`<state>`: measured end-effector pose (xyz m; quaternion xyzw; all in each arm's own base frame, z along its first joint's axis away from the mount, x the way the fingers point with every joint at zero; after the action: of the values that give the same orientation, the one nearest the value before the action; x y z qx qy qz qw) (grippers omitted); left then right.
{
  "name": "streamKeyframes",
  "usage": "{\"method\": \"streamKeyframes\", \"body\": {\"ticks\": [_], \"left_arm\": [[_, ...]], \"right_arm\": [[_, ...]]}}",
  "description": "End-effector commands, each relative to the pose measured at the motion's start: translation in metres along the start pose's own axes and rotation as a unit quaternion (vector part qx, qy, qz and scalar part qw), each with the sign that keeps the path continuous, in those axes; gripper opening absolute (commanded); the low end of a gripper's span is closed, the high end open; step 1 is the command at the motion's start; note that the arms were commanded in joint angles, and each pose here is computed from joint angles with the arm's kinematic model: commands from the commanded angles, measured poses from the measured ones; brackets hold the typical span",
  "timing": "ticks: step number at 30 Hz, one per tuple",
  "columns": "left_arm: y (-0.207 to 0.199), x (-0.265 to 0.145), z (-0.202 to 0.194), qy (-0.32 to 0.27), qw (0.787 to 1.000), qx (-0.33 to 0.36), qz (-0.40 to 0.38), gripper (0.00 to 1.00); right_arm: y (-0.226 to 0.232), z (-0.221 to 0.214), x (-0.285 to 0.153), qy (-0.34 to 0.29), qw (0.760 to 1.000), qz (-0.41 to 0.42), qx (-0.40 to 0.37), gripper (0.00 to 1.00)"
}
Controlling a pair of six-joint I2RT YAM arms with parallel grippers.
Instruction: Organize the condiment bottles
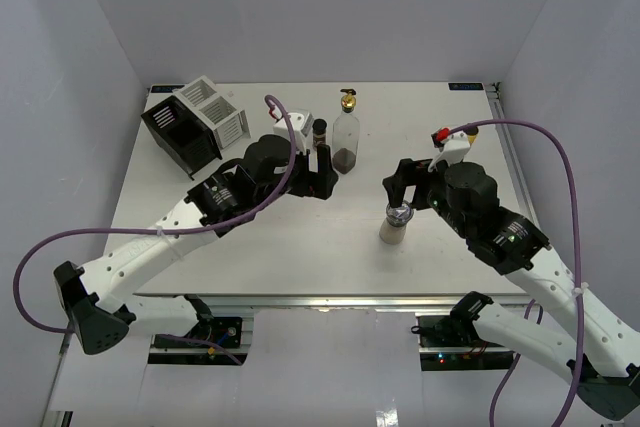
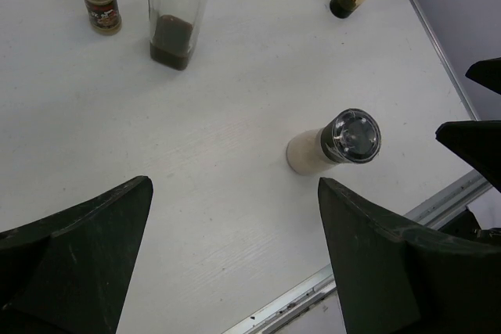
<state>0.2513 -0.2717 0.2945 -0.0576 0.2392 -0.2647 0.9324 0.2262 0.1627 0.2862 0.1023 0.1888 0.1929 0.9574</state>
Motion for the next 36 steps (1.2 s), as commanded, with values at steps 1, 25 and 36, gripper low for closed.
{"method": "streamKeyframes", "body": {"ticks": [1,25,36], "left_arm": [[-0.004,0.001,0.017,-0.02,1.0,0.001,-0.002,0.98],[0.039,0.177,0.113,-0.029,0.996,0.082,0.008,0.9],[0.046,0.192,0.089,-0.015,0.996,0.083,0.012,0.9]], "right_arm": [[0.006,0.014,-0.004,-0.018,1.0,0.014,-0.004,0.9],[0.015,0.024,-0.041,-0.092,0.989,0.102,-0.063,0.95],[0.008,0.02,-0.042,-0.104,0.988,0.092,-0.07,0.95]]}}
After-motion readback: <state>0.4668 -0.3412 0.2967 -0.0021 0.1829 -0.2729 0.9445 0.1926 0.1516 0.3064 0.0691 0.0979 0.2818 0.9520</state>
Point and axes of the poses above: each gripper's point midway between its finger pads, its own x axis out along the fingers, its own y axis along the line the jaws close on, z = x × y, the point moved 1 cm from there along -x, back along the fingers, and after that the axes turned 3 degrees about x, right-handed, at the moved point
